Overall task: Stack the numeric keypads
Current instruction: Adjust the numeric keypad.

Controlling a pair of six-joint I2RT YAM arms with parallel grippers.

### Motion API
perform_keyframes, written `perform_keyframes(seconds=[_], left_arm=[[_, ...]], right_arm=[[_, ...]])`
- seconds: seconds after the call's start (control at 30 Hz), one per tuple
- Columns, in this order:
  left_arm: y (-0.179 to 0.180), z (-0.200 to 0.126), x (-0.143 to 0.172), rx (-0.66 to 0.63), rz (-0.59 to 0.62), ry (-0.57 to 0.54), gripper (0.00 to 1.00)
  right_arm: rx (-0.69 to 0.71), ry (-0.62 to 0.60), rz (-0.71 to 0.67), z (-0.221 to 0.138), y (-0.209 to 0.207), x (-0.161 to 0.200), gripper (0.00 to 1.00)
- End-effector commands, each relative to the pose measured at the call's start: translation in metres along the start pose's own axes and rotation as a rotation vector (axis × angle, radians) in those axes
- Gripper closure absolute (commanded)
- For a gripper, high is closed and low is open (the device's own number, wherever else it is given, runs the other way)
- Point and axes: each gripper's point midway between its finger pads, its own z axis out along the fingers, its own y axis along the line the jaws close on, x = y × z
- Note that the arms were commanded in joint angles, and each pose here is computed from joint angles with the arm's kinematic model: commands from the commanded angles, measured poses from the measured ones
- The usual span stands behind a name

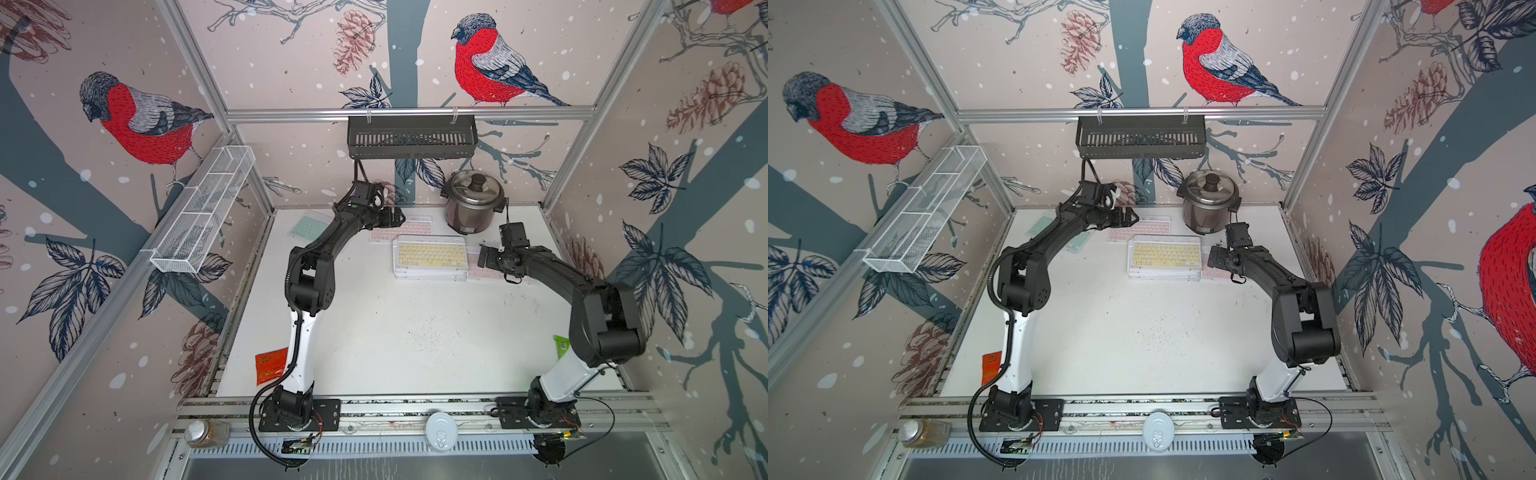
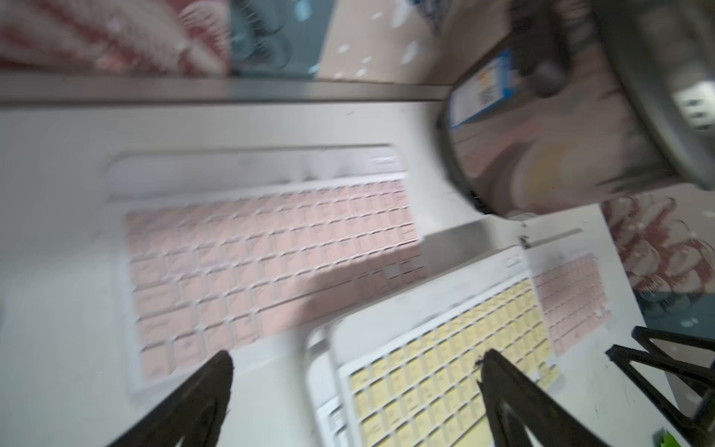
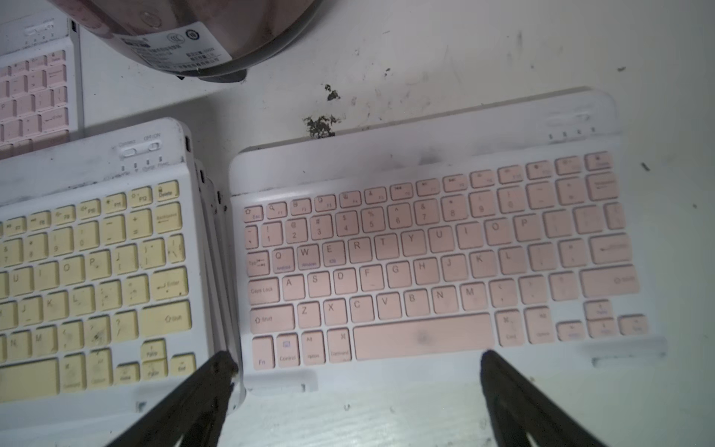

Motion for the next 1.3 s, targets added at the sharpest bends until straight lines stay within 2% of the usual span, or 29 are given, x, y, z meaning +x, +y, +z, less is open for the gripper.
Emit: perform_keyframes(seconds=[0.0,0.17,0.33,0.57,1.27], left_arm=[[0.023,-0.005,0.019,-0.044,-0.137,0.012,0.01],[0.015,0.010,0.047,0.039,-0.303,0.109,0.01],[0.004,0.024,0.047,0.093,-0.375,0.139,0.01],[-0.020,0.047,0.056,0.118,-0.371,0.201,0.01],[-0.039,0.047,0.053,0.120,-0.379,0.223,0.01]], right_arm=[[0.039,0.004,-0.009,0.015,-0.001,-0.010,0.00],[0.085,0.005,-0.052,0.038,0.007,-0.024,0.00],[0.128,0.006,-0.110,0.055,0.018,-0.030,0.00],[0.157,0.003,-0.136,0.066,0.033,-0.037,0.00],[0.155,0.003,-0.146,0.078,0.047,-0.045,0.00]])
